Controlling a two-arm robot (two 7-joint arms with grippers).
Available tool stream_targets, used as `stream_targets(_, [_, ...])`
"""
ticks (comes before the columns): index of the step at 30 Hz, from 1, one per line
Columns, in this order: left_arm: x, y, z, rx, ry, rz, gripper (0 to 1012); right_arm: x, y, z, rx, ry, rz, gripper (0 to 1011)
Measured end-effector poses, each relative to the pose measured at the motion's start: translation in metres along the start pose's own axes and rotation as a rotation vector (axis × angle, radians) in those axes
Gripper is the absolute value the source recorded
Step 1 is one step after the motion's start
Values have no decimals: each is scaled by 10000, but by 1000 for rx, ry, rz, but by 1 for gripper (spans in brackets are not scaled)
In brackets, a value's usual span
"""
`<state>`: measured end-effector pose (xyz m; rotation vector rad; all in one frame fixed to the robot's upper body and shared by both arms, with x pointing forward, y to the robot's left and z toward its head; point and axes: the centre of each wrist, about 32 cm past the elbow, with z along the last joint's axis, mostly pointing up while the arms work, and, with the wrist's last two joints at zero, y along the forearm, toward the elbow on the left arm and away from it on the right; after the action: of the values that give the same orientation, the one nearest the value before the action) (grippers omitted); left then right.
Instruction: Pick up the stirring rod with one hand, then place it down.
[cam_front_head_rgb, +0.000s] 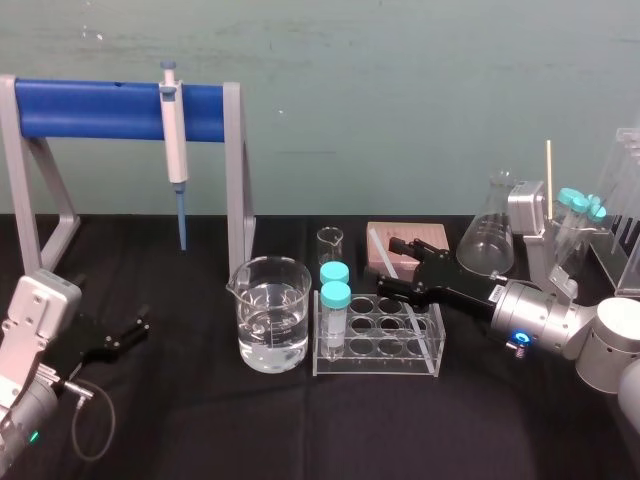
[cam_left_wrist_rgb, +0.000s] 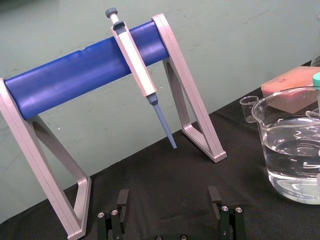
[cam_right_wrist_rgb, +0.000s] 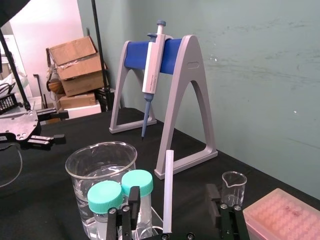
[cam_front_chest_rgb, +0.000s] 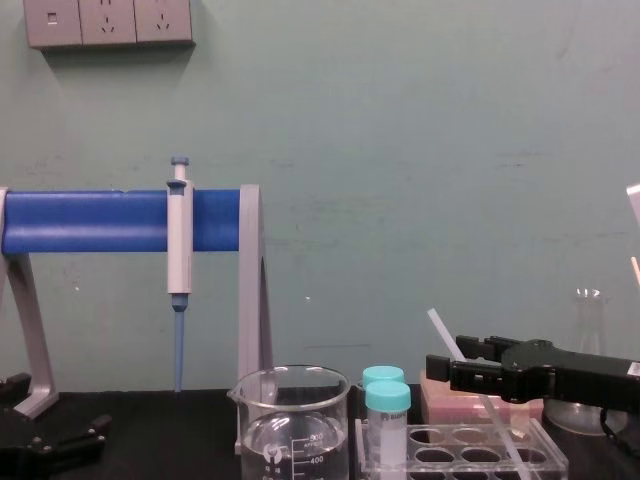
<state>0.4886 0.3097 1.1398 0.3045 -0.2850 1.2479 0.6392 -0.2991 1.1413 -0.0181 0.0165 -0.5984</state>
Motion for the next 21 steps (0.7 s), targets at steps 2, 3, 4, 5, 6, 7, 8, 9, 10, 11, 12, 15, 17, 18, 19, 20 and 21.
stream_targets(2, [0, 0, 0, 0, 0, 0, 1000, 0, 0, 0, 0, 0, 0, 820])
stream_targets(3, [0, 0, 0, 0, 0, 0, 1000, 0, 0, 0, 0, 0, 0, 788])
stream_targets(4, [0, 0, 0, 0, 0, 0, 1000, 0, 0, 0, 0, 0, 0, 767])
stream_targets(5, [0, 0, 0, 0, 0, 0, 1000, 0, 0, 0, 0, 0, 0, 734])
stream_targets(6, [0, 0, 0, 0, 0, 0, 1000, 0, 0, 0, 0, 0, 0, 711])
stream_targets(7, [0, 0, 0, 0, 0, 0, 1000, 0, 0, 0, 0, 0, 0, 681])
stream_targets(8, [0, 0, 0, 0, 0, 0, 1000, 0, 0, 0, 0, 0, 0, 651])
stream_targets(9, [0, 0, 0, 0, 0, 0, 1000, 0, 0, 0, 0, 0, 0, 609])
stream_targets(10, [0, 0, 0, 0, 0, 0, 1000, 0, 0, 0, 0, 0, 0, 573])
stream_targets(11, [0, 0, 0, 0, 0, 0, 1000, 0, 0, 0, 0, 0, 0, 552])
stream_targets(12, [0, 0, 0, 0, 0, 0, 1000, 0, 0, 0, 0, 0, 0, 488])
stream_targets(15, [0, 0, 0, 0, 0, 0, 1000, 0, 0, 0, 0, 0, 0, 426])
stream_targets(17, [0, 0, 0, 0, 0, 0, 1000, 0, 0, 0, 0, 0, 0, 345])
stream_targets(18, [0, 0, 0, 0, 0, 0, 1000, 0, 0, 0, 0, 0, 0, 332])
stream_targets(19, [0, 0, 0, 0, 0, 0, 1000, 0, 0, 0, 0, 0, 0, 305])
stream_targets(20, [0, 0, 0, 0, 0, 0, 1000, 0, 0, 0, 0, 0, 0, 244])
stream_targets(21, [0, 0, 0, 0, 0, 0, 1000, 0, 0, 0, 0, 0, 0, 225])
